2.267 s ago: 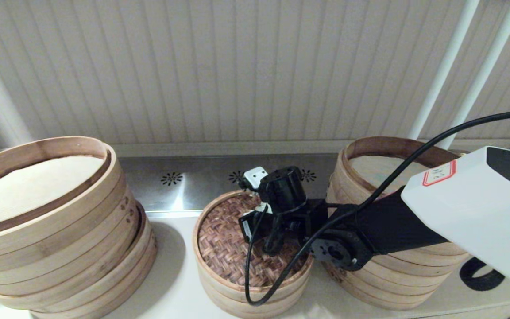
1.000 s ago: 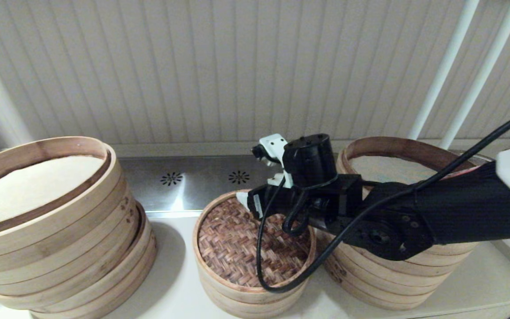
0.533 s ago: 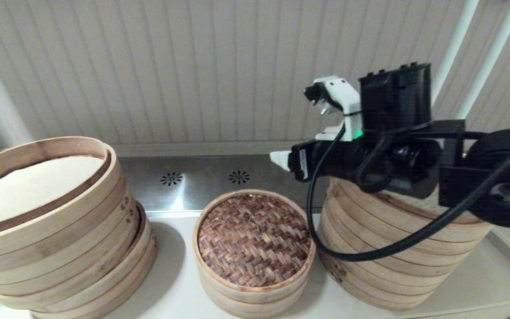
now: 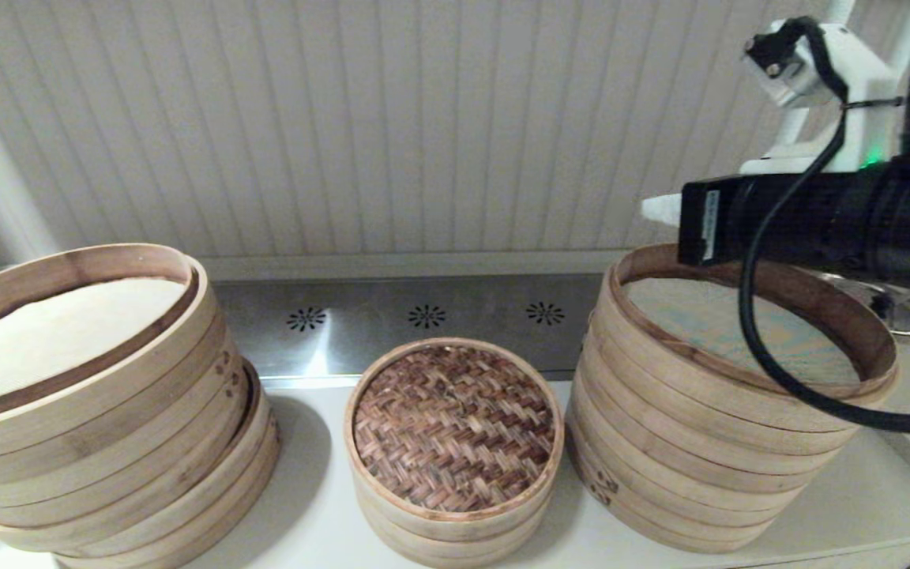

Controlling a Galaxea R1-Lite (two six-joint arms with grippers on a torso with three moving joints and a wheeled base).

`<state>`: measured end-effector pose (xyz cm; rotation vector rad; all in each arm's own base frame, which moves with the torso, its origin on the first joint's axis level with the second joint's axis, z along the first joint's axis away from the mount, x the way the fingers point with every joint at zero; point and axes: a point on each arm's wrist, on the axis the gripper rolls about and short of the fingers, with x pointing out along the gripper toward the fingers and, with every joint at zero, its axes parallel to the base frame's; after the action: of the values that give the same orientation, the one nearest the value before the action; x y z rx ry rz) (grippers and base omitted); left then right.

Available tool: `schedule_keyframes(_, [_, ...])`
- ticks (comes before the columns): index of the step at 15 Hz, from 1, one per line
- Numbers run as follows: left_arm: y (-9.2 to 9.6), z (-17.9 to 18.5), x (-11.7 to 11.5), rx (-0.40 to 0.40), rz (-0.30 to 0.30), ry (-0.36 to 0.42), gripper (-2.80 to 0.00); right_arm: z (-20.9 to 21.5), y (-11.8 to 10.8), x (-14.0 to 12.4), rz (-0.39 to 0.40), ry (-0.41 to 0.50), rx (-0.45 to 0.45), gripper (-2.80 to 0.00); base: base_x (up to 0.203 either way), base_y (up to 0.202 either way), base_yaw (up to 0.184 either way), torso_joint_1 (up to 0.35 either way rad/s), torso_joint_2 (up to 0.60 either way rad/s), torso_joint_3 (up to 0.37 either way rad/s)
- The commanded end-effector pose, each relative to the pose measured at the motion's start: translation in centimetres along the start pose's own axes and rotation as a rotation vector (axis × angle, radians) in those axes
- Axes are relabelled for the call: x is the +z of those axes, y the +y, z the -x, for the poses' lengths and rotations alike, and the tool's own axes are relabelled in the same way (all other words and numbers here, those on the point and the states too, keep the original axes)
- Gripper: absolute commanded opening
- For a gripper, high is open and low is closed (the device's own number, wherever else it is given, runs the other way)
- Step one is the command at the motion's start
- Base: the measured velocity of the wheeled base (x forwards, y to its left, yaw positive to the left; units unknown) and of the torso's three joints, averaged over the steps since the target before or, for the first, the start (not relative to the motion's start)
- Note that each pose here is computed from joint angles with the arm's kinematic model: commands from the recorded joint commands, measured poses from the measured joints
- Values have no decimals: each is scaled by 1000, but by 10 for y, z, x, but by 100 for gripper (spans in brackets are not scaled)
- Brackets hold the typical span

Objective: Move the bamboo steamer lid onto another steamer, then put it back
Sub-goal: Pick up the steamer

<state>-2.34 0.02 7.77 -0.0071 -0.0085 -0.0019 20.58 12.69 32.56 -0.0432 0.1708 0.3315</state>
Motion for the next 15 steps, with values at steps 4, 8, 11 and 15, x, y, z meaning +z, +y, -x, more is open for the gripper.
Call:
schedule_keyframes(4, [0, 0, 0, 0, 1, -1, -280, 80, -33, 4, -31, -70, -108, -280, 0, 0, 0, 0, 0, 0])
schedule_keyframes(8, [0, 0, 0, 0, 1, -1, -280, 134, -53, -24, -46, -70, -253, -280, 0, 0, 0, 0, 0, 0])
schedule_keyframes(11, [0, 0, 0, 0, 1, -1, -280, 168, -60, -59, -51, -36, -341, -280, 0, 0, 0, 0, 0, 0])
schedule_keyframes(15, [0, 0, 0, 0, 1, -1, -280, 198, -61, -123, -61, 23, -463, -280, 0, 0, 0, 0, 0, 0])
